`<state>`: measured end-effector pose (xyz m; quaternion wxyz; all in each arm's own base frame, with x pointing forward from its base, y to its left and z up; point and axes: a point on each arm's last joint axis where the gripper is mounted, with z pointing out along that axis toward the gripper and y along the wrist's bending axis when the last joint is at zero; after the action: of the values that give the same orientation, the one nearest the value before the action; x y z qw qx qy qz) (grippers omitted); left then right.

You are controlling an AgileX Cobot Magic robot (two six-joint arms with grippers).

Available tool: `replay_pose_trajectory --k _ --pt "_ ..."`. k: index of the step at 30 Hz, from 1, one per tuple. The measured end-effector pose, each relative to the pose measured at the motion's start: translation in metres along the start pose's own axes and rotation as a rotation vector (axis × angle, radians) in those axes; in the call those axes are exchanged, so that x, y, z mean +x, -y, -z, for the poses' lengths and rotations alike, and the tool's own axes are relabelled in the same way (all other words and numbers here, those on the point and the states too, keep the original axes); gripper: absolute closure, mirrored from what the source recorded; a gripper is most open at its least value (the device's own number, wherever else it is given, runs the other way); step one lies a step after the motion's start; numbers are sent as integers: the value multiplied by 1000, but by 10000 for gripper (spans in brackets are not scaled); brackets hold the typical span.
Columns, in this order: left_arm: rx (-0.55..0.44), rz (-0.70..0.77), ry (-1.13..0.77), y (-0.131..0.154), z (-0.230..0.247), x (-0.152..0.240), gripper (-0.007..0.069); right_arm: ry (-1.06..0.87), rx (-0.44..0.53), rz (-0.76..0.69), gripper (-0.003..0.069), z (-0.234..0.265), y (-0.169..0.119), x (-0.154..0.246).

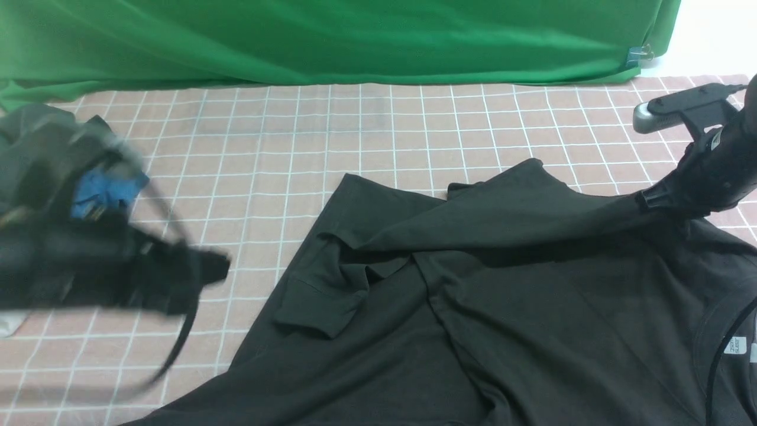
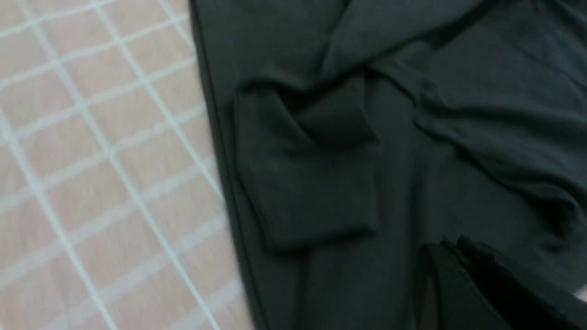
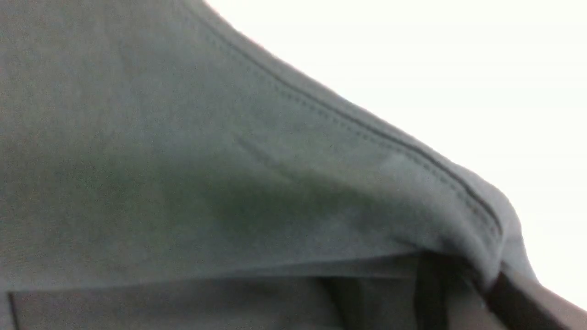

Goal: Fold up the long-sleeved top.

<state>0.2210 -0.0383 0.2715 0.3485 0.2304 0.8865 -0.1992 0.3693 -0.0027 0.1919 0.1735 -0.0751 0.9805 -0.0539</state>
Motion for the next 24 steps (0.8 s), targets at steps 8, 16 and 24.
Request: replay_pose_trajectory --k 8,16,24 --pt "-27 -189 -101 -38 -76 -64 573 0 0 0 594 0 0 0" --pt "-40 -327 -101 -30 -154 -129 456 1 0 0 589 0 0 0" --pt "-69 -462 -197 -60 -242 -133 184 1 0 1 578 0 0 0"
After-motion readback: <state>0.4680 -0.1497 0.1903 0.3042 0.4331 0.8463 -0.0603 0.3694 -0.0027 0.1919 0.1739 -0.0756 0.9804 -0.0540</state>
